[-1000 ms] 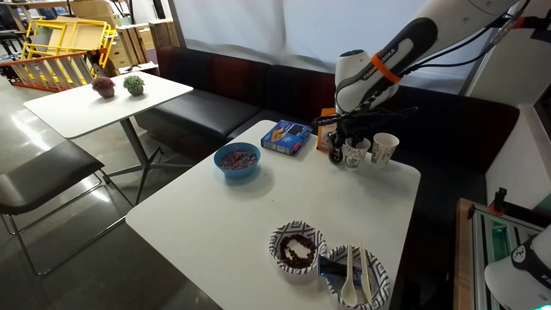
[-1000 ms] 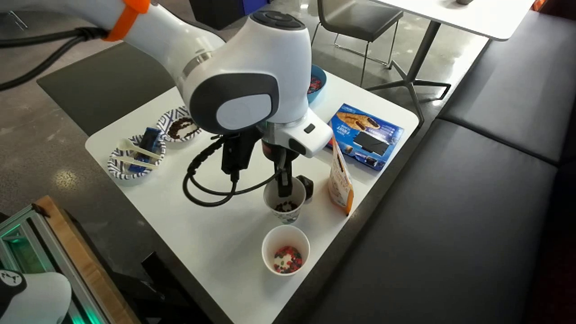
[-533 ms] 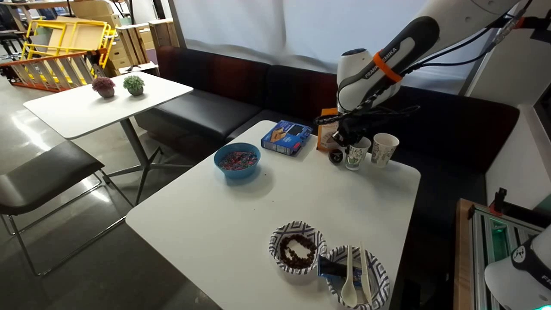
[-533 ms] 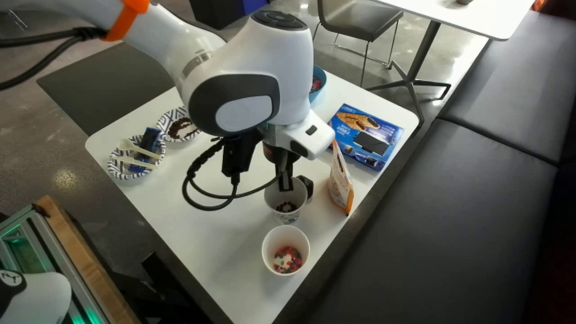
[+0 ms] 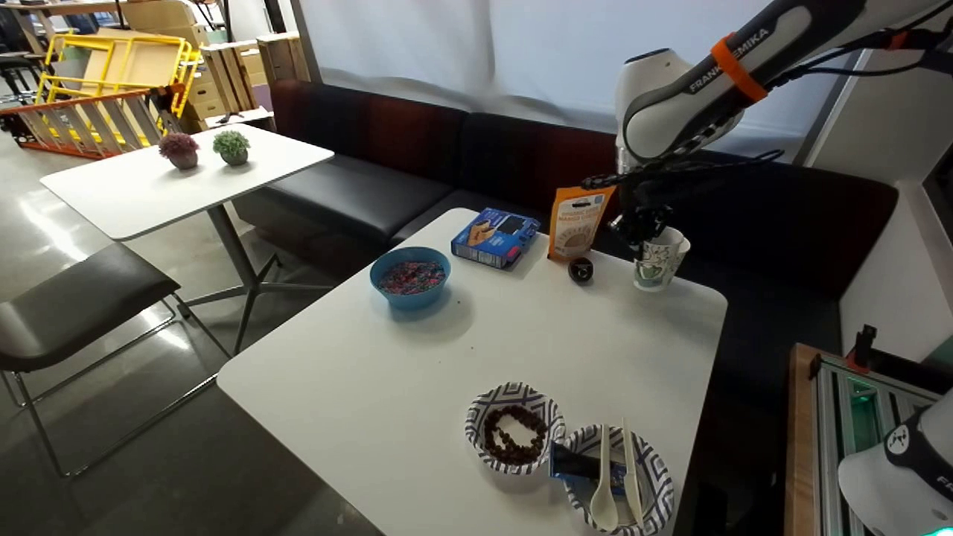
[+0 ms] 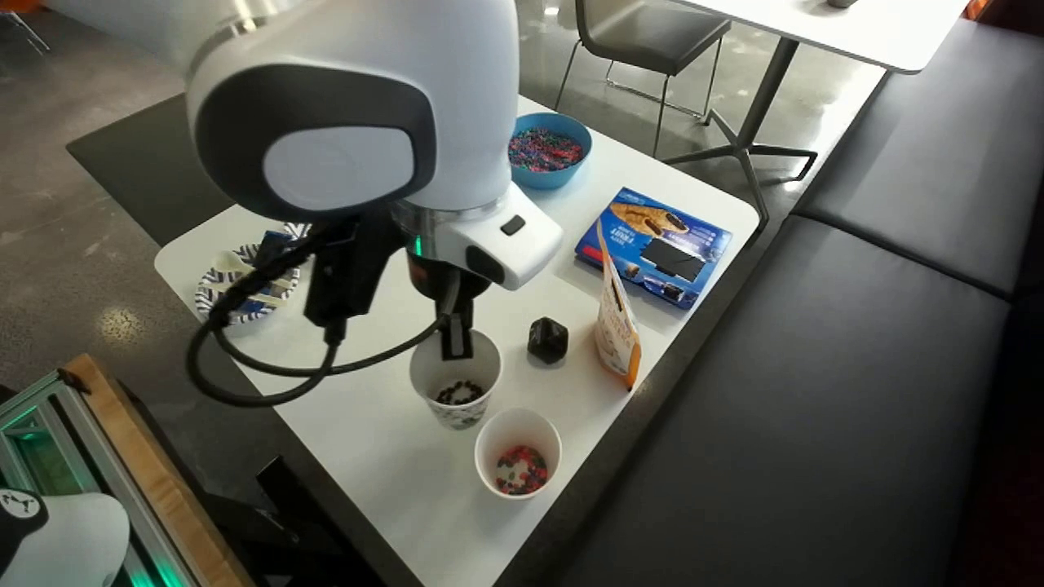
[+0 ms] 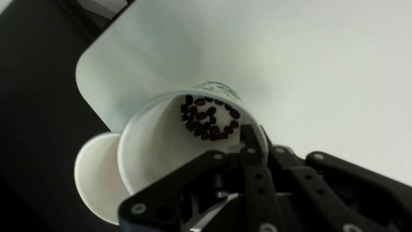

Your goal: Pour the contents from the left cup to the furthest white bowl

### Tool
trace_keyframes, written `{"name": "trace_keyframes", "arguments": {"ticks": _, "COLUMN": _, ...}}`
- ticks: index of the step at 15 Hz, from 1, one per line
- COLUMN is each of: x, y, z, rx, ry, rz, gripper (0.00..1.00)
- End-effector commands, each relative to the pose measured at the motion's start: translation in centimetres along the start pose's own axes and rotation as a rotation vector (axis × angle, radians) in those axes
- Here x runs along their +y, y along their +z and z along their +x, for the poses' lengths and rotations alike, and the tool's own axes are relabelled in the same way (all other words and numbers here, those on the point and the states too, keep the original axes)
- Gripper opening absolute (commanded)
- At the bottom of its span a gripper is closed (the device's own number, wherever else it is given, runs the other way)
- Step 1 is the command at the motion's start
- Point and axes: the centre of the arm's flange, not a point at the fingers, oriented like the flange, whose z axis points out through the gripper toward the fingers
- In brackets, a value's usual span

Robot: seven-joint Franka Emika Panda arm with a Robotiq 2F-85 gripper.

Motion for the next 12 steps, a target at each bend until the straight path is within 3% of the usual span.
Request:
{"name": "trace_keyframes", "arguments": {"ticks": 1, "x": -0.4, "y": -1.8, "z": -6.3, "rx": -0.118, "ry": -0.17, "rz": -0.014, "gripper": 0.0}}
{"name": "trace_keyframes", "arguments": {"ticks": 7, "x": -5.2, "y": -2.4, "z": -12.1, "rx": -0.162, "ry": -0.463, "rz": 0.041, "gripper": 0.0}}
{"name": "trace_keyframes", "arguments": {"ticks": 12, "x": -9.4, "y": -3.4, "z": -15.7, "rx": -0.181, "ry": -0.575, "rz": 0.13, "gripper": 0.0}}
